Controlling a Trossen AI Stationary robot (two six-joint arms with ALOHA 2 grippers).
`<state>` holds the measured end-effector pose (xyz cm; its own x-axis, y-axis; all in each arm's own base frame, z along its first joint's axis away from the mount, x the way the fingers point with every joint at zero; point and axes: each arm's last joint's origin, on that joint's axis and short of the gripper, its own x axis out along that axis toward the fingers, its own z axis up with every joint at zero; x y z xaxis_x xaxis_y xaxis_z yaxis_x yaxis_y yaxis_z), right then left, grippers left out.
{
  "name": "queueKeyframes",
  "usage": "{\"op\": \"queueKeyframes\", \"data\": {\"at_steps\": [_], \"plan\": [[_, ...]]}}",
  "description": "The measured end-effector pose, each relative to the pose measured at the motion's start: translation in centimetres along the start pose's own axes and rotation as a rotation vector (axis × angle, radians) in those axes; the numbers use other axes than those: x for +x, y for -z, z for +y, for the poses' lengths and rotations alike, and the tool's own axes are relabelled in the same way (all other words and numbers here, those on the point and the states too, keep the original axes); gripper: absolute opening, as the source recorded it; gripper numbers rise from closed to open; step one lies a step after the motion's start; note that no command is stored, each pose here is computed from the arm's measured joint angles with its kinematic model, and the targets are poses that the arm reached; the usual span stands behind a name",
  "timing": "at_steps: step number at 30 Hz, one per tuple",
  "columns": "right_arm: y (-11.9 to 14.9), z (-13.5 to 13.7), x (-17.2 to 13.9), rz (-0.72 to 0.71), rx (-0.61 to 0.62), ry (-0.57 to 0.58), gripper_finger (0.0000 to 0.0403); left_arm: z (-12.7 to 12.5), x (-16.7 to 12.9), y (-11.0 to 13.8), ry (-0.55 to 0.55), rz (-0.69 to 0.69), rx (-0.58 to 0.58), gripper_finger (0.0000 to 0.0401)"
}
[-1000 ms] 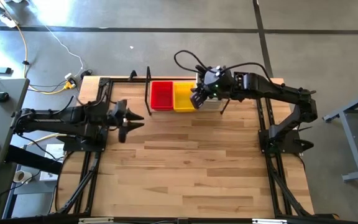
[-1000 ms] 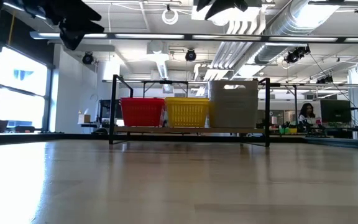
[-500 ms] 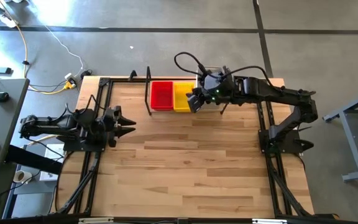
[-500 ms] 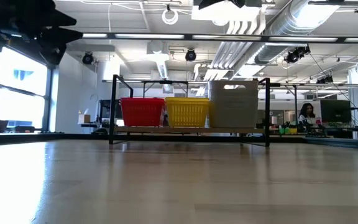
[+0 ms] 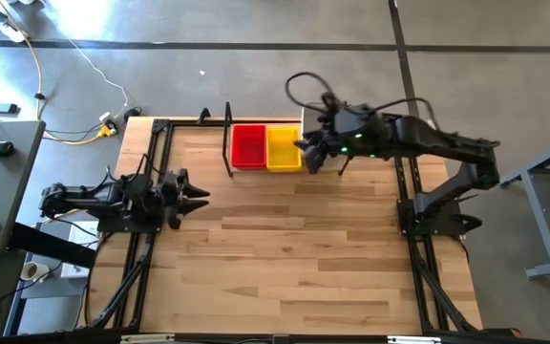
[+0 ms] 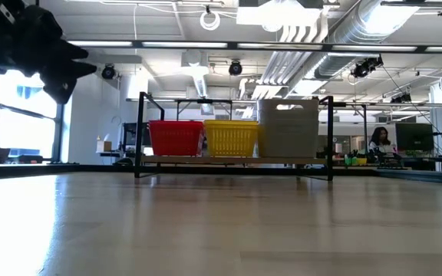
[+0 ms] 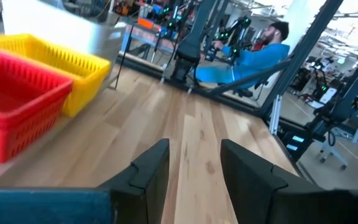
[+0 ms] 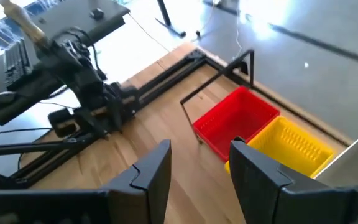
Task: Stack baskets on shelf by color
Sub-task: Return to Home Position
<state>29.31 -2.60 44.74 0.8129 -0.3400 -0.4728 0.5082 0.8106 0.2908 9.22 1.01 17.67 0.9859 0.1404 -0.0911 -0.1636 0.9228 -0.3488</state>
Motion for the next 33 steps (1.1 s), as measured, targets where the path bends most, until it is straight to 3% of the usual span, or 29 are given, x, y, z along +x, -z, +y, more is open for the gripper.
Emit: {"op": "queueKeyframes", "data": {"at_steps": [8, 13, 22, 26, 33], "plan": [[-1.0, -1.9, -5.7, -0.075, -0.115, -0.008, 0.0144, 0.3, 0.2, 0.5, -0.021, 0.006, 0.006, 0.0133], [0.1, -3.2, -8.1, -0.087, -0.188, -0.014, 0.0144, 0.3, 0.2, 0.5, -0.028, 0.009, 0.029, 0.0133], [5.9, -7.1, -11.0, -0.165, -0.16, -0.104, 0.0144, 0.3, 0.2, 0.5, -0.029, 0.01, 0.16, 0.0133], [9.3, -9.0, -11.5, -0.193, -0.147, -0.145, 0.0144, 0.3, 0.2, 0.5, -0.029, 0.01, 0.165, 0.0133], [14.1, -10.9, -10.7, -0.277, -0.153, -0.316, 0.0144, 0.3, 0.2, 0.5, -0.029, 0.01, 0.165, 0.0133]]}}
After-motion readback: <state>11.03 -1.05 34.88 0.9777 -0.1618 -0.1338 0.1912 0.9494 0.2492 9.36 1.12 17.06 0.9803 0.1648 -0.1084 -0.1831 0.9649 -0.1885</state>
